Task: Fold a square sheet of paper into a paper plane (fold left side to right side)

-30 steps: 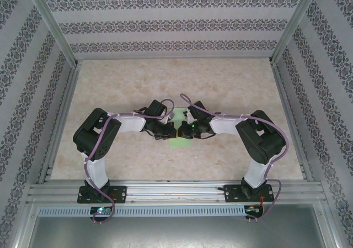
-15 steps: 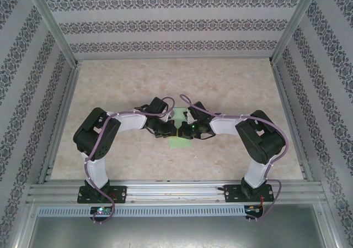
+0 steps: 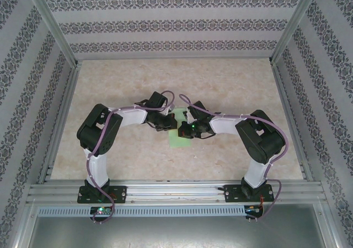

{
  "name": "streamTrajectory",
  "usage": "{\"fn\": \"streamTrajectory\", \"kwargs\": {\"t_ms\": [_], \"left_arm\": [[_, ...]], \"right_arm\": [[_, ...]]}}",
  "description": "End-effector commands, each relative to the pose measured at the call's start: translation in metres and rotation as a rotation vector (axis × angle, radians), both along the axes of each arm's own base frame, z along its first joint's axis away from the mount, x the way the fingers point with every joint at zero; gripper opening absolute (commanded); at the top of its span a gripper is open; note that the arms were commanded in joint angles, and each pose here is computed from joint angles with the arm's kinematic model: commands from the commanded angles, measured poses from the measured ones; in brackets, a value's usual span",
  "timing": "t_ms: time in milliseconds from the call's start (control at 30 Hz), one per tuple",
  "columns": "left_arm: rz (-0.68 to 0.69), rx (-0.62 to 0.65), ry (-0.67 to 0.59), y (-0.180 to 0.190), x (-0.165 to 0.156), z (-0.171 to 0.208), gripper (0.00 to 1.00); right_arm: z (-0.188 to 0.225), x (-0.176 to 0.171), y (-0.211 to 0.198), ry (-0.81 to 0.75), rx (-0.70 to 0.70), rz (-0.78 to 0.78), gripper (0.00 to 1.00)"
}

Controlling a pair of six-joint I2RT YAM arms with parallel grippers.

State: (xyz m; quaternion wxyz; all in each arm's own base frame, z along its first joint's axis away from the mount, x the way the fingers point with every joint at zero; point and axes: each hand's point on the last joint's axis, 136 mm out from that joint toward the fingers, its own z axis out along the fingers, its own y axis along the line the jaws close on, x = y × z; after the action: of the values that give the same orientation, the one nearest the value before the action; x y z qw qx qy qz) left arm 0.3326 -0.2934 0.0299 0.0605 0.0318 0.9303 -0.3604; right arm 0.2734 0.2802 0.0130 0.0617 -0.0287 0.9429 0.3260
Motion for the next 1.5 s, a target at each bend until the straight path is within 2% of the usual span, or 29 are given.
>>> {"fn": "streamTrajectory", "kwargs": {"t_ms": [0,733,1467], "left_arm": [[-0.007,-0.015,-0.068,-0.002,0.017,0.002,0.05],[0.069,0.032,-0.036,0.038,0.019,-0.027,0.05],[0.14,0.052,-0.097,0.081,0.074,-0.03,0.06]], "right_arm": [[-0.049,-0.03,-0.037,0.122,-0.21,-0.011,0.0],[-0.054,-0.039,-0.053,0.162,-0.305,0.008,0.0],[-0.054,-0.042,-0.05,0.182,-0.292,0.018,0.0]]}}
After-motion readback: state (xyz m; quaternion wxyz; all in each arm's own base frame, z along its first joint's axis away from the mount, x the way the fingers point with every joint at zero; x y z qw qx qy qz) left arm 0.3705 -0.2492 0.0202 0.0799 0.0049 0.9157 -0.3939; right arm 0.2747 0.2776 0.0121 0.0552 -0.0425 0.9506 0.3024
